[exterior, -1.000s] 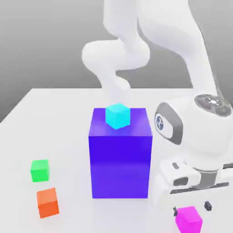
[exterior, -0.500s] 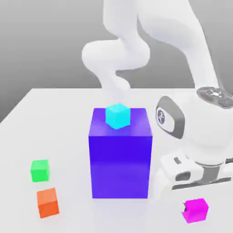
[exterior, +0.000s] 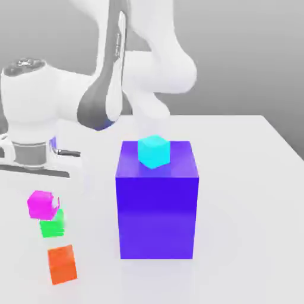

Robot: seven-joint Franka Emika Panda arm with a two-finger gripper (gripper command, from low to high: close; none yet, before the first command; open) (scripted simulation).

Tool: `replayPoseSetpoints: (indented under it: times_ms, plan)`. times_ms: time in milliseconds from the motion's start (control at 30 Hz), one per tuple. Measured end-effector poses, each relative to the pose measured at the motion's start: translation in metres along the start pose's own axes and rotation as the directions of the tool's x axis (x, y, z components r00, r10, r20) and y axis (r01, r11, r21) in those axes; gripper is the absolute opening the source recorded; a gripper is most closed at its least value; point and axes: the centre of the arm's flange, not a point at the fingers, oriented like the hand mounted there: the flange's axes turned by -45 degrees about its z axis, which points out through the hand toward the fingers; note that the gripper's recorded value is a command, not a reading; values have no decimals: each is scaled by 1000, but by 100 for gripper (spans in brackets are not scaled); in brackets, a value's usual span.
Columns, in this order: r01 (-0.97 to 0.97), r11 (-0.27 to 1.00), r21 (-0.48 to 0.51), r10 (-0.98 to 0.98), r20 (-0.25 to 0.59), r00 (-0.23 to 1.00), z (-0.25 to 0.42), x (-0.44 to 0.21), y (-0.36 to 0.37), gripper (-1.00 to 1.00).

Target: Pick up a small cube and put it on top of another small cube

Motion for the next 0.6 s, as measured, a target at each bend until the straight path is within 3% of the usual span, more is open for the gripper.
replayPoseSetpoints:
  times_ms: [233,267,600]
  plan:
    - [-3,1000,25,3,-3,1000,56,-14,-1,-100]
    - [-5,1000,24,5,-2,1000,64,-15,-1,100]
    - [-6,1000,26,6,-5,1000,41,-14,2,100]
